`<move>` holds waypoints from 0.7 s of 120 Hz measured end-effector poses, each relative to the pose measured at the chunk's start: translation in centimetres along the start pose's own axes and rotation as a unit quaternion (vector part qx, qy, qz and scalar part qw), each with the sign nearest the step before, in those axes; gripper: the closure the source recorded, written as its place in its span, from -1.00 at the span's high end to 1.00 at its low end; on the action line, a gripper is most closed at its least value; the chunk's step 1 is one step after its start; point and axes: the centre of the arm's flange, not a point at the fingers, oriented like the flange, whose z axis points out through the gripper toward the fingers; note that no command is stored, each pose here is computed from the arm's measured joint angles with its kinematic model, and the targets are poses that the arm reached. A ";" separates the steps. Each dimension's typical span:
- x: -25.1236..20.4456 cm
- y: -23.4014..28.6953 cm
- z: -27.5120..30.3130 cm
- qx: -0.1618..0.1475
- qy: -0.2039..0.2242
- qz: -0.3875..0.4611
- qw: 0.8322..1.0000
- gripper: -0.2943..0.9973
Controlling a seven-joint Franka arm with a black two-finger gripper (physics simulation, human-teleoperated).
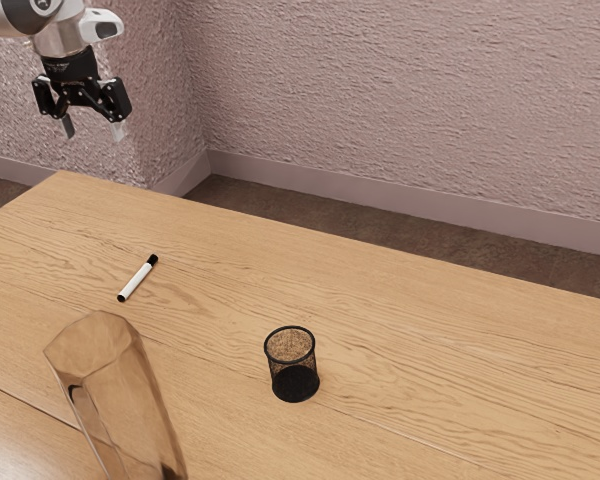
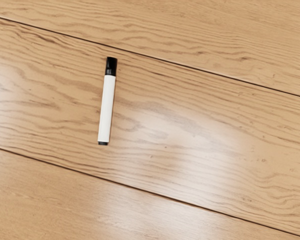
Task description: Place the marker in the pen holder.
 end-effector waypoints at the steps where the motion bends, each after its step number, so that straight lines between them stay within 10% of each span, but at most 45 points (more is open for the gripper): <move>1: 0.0 0.0 0.0 0.000 0.000 0.000 1.000 0.52; 27: -1.1 4.4 -1.9 -0.018 0.014 0.045 0.999 0.51; 40: -4.6 1.4 7.9 -0.031 -0.104 0.018 0.994 0.51; 62: 2.3 -2.5 18.6 0.043 -0.120 -0.009 0.992 0.50; 84: 4.4 -1.8 31.8 -0.012 -0.148 0.036 0.988 0.50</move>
